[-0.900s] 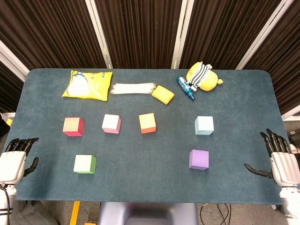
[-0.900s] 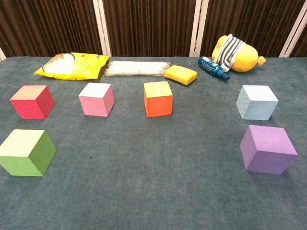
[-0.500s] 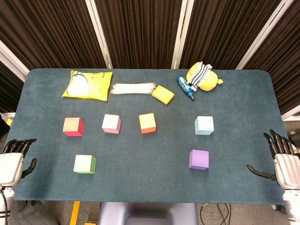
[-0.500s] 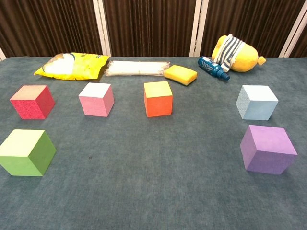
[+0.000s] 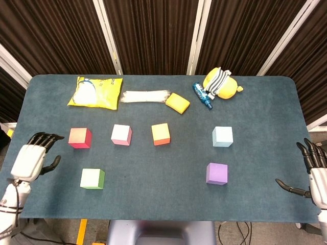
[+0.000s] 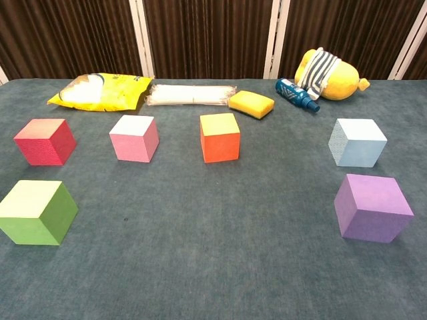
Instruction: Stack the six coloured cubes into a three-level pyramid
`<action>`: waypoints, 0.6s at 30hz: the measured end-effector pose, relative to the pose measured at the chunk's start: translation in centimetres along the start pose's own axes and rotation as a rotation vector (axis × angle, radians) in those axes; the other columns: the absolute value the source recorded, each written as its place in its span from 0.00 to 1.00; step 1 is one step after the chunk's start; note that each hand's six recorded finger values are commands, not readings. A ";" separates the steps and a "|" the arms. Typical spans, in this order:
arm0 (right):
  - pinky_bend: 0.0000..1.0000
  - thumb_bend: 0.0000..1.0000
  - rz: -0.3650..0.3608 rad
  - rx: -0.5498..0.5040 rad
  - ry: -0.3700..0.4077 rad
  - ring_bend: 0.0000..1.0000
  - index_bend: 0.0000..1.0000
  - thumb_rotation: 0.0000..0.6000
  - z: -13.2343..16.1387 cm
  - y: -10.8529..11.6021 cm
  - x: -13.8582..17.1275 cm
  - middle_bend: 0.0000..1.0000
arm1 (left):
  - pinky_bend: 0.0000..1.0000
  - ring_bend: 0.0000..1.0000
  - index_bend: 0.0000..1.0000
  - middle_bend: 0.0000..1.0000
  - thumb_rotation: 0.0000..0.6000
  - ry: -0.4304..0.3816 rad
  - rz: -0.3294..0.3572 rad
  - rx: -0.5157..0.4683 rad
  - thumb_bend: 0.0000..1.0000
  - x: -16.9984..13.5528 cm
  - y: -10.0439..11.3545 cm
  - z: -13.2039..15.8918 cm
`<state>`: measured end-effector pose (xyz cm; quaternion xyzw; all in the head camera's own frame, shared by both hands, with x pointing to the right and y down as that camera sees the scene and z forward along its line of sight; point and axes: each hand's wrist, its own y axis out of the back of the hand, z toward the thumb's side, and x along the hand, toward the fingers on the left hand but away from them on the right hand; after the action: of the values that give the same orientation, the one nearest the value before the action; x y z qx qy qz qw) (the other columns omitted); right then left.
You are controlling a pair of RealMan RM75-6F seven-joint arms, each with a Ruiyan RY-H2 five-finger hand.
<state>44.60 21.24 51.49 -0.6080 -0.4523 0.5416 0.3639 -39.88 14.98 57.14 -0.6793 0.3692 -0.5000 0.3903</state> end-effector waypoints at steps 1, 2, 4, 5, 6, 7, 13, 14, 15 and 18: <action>0.17 0.02 0.000 0.000 0.001 0.00 0.00 0.65 0.0 0.0 0.0 0.04 | 0.19 0.22 0.26 0.26 1.00 -0.011 -0.005 -0.002 0.41 0.5 0.0 0.2; 0.17 0.02 -0.001 0.001 0.004 0.00 0.00 0.65 0.1 0.1 0.0 0.04 | 0.19 0.22 0.26 0.26 1.00 -0.024 -0.013 -0.004 0.41 1.0 0.0 0.6; 0.17 0.02 0.000 0.003 0.020 0.00 0.00 0.65 0.5 0.2 -0.1 0.04 | 0.19 0.22 0.26 0.26 1.00 -0.046 -0.031 -0.008 0.41 2.1 -0.1 1.2; 0.17 0.02 0.002 0.003 0.027 0.00 0.00 0.65 0.7 0.2 -0.1 0.04 | 0.19 0.22 0.26 0.26 1.00 -0.065 -0.053 -0.007 0.41 3.2 -0.4 1.8; 0.17 0.02 0.004 0.004 0.031 0.00 0.00 0.65 0.9 0.2 -0.2 0.04 | 0.19 0.22 0.26 0.26 1.00 -0.081 -0.073 -0.005 0.41 4.1 -0.7 2.3; 0.17 0.02 0.009 0.006 0.035 0.00 0.00 0.65 1.1 0.2 -0.3 0.04 | 0.19 0.22 0.26 0.26 1.00 -0.096 -0.096 -0.001 0.41 5.0 -1.1 2.8; 0.17 0.02 0.028 0.012 0.054 0.00 0.00 0.65 2.0 -0.2 -1.0 0.04 | 0.18 0.21 0.23 0.24 1.00 -0.162 -0.251 0.039 0.41 11.9 -4.1 6.3; 0.17 0.02 0.030 0.012 0.056 0.00 0.00 0.65 2.1 -0.2 -1.1 0.04 | 0.18 0.20 0.23 0.23 1.00 -0.160 -0.265 0.043 0.41 12.6 -4.5 6.6; 0.17 0.02 0.032 0.012 0.057 0.00 0.00 0.65 2.2 -0.3 -1.2 0.04 | 0.17 0.19 0.22 0.22 1.00 -0.157 -0.277 0.046 0.41 13.3 -4.9 6.7; 0.17 0.02 0.040 0.013 0.057 0.00 0.00 0.65 2.3 -0.5 -1.6 0.04 | 0.16 0.17 0.18 0.19 1.00 -0.143 -0.326 0.054 0.41 14.9 -6.4 7.0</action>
<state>42.23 19.76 52.16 -0.6299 -0.4259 0.5340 0.3697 -28.98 5.54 67.39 -0.7534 0.2119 -0.5167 0.3472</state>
